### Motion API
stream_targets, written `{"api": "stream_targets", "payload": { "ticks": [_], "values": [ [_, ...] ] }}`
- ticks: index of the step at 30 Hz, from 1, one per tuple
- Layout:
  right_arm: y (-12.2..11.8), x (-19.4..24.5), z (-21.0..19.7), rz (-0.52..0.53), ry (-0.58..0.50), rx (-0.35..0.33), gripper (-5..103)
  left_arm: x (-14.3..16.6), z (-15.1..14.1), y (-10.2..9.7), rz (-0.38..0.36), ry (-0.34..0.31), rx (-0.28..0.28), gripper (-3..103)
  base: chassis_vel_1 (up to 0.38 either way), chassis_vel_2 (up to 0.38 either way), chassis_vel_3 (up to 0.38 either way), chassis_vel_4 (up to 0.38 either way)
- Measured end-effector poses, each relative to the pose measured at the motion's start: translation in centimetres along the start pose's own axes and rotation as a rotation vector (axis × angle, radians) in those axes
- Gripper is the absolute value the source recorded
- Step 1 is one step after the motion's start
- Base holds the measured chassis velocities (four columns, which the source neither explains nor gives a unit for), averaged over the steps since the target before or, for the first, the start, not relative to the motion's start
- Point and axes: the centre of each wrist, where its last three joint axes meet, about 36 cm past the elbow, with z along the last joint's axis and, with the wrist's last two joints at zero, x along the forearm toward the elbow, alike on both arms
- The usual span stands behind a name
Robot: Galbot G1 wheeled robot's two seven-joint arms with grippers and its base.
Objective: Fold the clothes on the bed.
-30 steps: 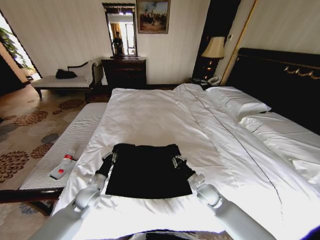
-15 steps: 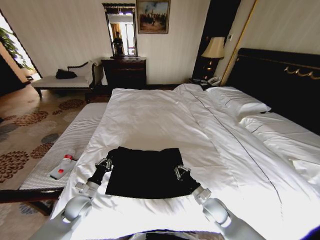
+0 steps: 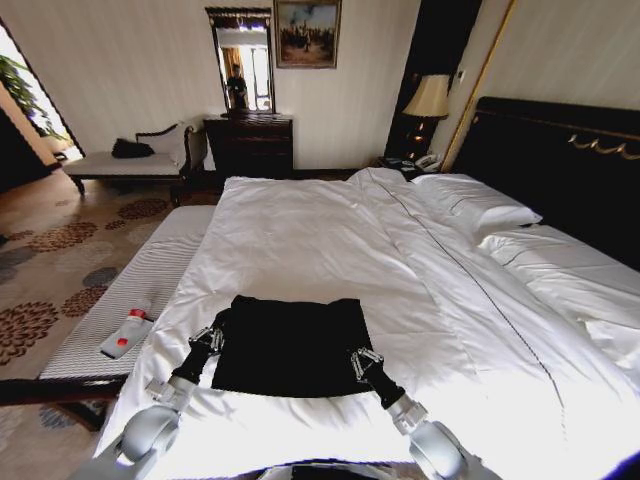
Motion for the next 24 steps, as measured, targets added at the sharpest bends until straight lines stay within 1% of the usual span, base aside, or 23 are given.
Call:
{"api": "stream_targets", "payload": {
  "ticks": [2, 6, 18, 19, 20, 22, 23, 24],
  "values": [
    [0.1, 0.2, 0.1, -0.002, 0.002, 0.0, 1, 0.1, 0.1, -0.1, 0.0, 0.002, 0.0, 1, 0.0, 0.0, 0.0, 0.0],
    [1.1, 1.5, 0.7, -0.013, 0.012, -0.002, 1, 1.2, 0.6, -0.8, 0.006, 0.015, 0.002, 1, 0.0, 0.0, 0.0, 0.0],
    [0.6, 2.2, 1.9, -0.029, 0.018, 0.028, 1, 2.0, 1.7, -1.9, 0.026, 0.039, -0.003, 1, 0.0, 0.0, 0.0, 0.0],
    [0.6, 2.3, 2.1, -0.028, 0.02, 0.031, 1, 2.0, 1.8, -1.9, 0.027, 0.04, -0.004, 1, 0.0, 0.0, 0.0, 0.0],
    [0.9, 2.5, 2.3, -0.012, 0.025, 0.034, -2, 2.1, 1.9, -1.9, 0.027, 0.043, -0.008, 1, 0.0, 0.0, 0.0, 0.0],
    [1.2, 2.6, 2.4, -0.002, 0.026, 0.028, -2, 2.1, 1.9, -1.8, 0.026, 0.044, -0.013, 0, 0.0, 0.0, 0.0, 0.0],
    [1.5, 2.7, 2.5, 0.001, 0.028, 0.022, 1, 2.2, 1.9, -1.7, 0.026, 0.041, -0.021, 0, 0.0, 0.0, 0.0, 0.0],
    [1.8, 2.8, 2.5, -0.003, 0.028, 0.02, 4, 2.4, 2.0, -1.5, 0.035, 0.039, -0.036, 6, 0.0, 0.0, 0.0, 0.0]
  ]
}}
